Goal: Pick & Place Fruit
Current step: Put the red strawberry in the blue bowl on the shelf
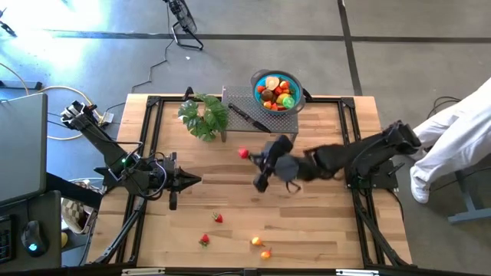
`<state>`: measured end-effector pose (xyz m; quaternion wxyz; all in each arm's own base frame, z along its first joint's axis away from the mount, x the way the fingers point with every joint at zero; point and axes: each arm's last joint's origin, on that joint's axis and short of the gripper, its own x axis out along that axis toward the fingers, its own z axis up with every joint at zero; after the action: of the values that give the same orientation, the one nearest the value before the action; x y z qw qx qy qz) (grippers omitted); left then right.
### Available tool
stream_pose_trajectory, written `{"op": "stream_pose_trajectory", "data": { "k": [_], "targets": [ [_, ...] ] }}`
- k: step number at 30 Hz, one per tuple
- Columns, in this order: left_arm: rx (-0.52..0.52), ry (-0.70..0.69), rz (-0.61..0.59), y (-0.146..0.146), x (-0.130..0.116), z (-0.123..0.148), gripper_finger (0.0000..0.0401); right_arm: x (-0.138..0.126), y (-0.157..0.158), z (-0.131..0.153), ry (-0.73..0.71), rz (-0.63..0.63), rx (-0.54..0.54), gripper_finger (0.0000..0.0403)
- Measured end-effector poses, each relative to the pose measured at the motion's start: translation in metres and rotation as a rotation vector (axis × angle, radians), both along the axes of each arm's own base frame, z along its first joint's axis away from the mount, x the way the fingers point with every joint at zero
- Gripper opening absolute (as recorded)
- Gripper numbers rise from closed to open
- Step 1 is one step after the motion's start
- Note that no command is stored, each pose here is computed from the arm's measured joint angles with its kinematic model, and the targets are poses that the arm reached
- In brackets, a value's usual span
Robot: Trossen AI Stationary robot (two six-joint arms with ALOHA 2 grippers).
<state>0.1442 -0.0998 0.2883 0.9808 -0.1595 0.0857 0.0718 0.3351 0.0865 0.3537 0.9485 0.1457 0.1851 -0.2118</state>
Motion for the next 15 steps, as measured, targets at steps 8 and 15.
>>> {"op": "stream_pose_trajectory", "data": {
  "k": [8,15],
  "targets": [
    [0.004,-0.002,0.010,0.000,0.000,0.000,0.0000,-0.013,-0.058,0.018,0.053,-0.002,-0.040,0.0003],
    [0.012,-0.009,0.049,0.001,0.000,0.000,0.0000,-0.027,-0.108,0.020,0.156,-0.021,-0.038,0.0003]
  ]
}}
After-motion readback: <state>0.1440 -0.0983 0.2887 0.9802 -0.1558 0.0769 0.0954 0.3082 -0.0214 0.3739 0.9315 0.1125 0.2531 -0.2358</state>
